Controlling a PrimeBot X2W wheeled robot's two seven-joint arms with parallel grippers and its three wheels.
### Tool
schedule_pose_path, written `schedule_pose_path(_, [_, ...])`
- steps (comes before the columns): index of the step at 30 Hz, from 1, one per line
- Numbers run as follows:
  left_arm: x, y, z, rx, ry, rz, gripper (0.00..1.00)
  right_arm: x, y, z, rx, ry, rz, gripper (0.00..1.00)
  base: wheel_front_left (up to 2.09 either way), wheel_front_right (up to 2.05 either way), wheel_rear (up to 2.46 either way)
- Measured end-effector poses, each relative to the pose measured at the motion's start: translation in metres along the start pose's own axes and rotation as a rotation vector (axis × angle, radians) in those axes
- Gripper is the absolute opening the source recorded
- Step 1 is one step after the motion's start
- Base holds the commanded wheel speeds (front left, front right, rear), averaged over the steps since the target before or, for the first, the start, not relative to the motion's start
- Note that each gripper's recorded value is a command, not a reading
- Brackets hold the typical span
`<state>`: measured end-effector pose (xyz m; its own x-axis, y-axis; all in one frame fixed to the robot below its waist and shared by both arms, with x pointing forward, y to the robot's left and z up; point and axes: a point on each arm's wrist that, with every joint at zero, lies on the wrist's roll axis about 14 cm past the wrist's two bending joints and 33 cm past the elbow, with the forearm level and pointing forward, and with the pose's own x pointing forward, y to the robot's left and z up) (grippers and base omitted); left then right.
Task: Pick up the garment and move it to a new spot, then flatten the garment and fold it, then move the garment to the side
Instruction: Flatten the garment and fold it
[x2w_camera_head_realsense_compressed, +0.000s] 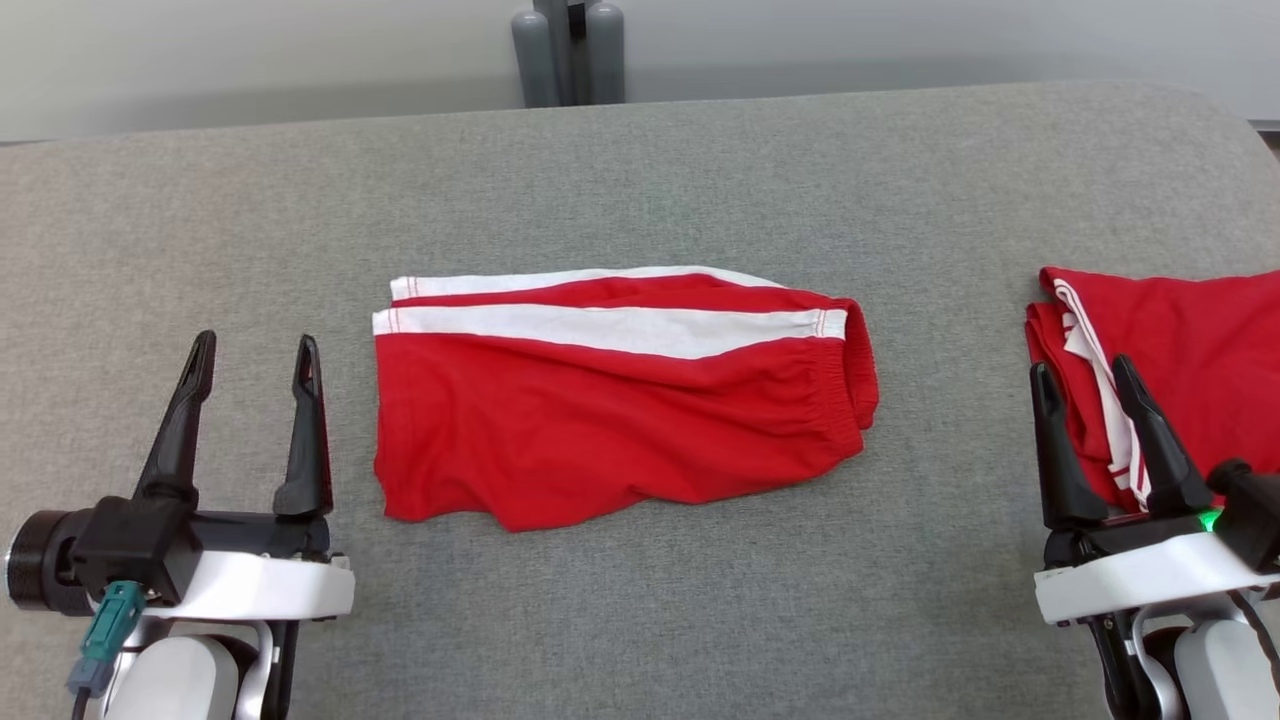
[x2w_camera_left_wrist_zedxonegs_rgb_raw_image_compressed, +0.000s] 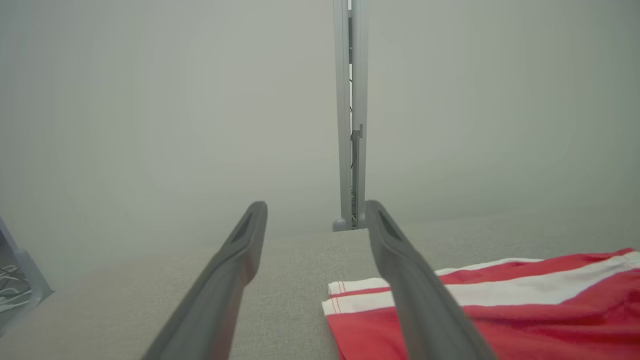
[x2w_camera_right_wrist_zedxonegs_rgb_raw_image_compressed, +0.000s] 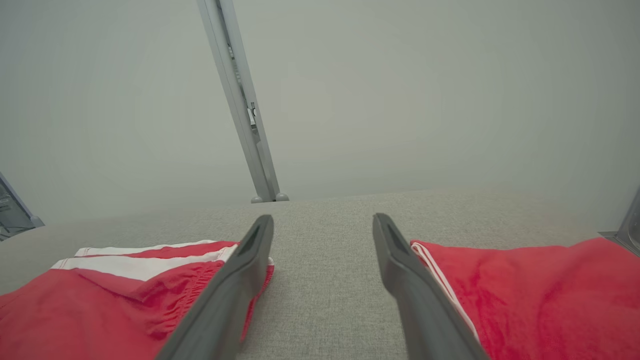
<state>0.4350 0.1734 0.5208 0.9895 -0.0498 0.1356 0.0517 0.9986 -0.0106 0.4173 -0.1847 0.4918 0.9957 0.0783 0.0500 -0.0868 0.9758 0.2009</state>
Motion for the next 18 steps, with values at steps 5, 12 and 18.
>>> schedule_pose_path(5, [0.001, 0.003, 0.004, -0.004, -0.012, 0.005, 1.00, 0.006, 0.008, -0.008, -0.001, 0.039, 0.029, 1.00, 0.00, 0.00, 0.00])
schedule_pose_path(12, [-0.001, 0.007, 0.009, -0.006, -0.022, 0.021, 1.00, 0.023, 0.029, -0.059, 0.035, 0.227, 0.104, 1.00, 0.00, 0.00, 0.00])
schedule_pose_path(18, [-0.001, 0.013, 0.012, 0.014, -0.033, 0.039, 1.00, 0.033, 0.056, -0.104, 0.082, 0.372, 0.176, 1.00, 0.00, 0.00, 0.00])
